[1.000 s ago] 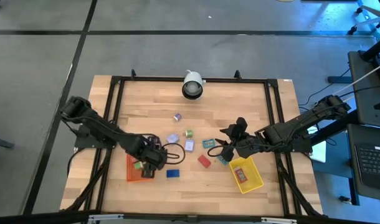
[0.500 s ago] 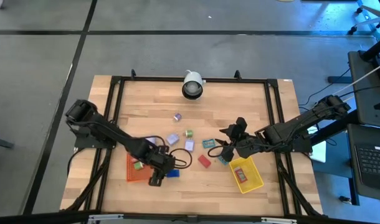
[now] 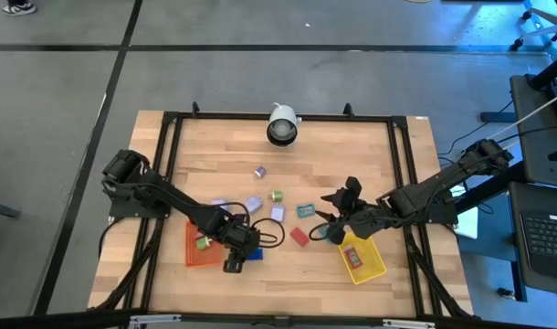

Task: Pick & Place Office items
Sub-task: Put the blue digital clock into the yellow basket

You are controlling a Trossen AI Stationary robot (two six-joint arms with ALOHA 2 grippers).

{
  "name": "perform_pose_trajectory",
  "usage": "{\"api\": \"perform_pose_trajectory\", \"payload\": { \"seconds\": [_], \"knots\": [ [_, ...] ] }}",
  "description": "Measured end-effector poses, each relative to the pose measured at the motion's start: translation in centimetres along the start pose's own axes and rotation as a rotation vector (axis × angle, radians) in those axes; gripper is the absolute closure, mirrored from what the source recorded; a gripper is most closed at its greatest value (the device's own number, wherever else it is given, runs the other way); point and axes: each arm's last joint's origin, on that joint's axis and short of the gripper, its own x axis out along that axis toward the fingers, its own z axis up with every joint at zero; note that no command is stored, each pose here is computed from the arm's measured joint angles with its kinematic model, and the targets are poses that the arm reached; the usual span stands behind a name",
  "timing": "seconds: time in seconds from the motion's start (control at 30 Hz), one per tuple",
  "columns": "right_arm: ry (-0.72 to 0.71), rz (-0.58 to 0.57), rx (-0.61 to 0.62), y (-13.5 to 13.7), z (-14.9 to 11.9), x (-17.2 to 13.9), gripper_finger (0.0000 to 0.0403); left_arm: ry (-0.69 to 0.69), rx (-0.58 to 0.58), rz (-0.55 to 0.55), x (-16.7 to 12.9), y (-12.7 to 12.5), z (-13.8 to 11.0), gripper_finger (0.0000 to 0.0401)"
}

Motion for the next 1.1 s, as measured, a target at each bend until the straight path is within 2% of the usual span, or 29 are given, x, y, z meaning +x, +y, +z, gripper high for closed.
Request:
{"api": "perform_pose_trajectory", "payload": {
  "seconds": [0.17, 0.53, 0.83, 1.1],
  "knots": [
    [-0.008, 0.006, 0.0, 0.2, 0.0, -0.1, 0.0179, -0.001, -0.025, 0.007, 0.0, 0.3, 0.1, 0.0176],
    [-0.008, 0.011, -0.006, 0.3, -0.1, -0.2, 0.0179, -0.037, -0.072, -0.051, 0.0, -0.1, 0.5, 0.0132],
    [-0.018, 0.03, -0.029, 0.9, -0.5, -0.9, 0.0179, 0.04, -0.091, -0.023, 2.6, 0.1, 0.0, 0.013],
    [-0.023, 0.04, -0.039, 1.2, -0.7, -1.2, 0.0179, 0.025, -0.079, 0.015, 2.8, -0.1, 0.3, 0.013]
  ]
}}
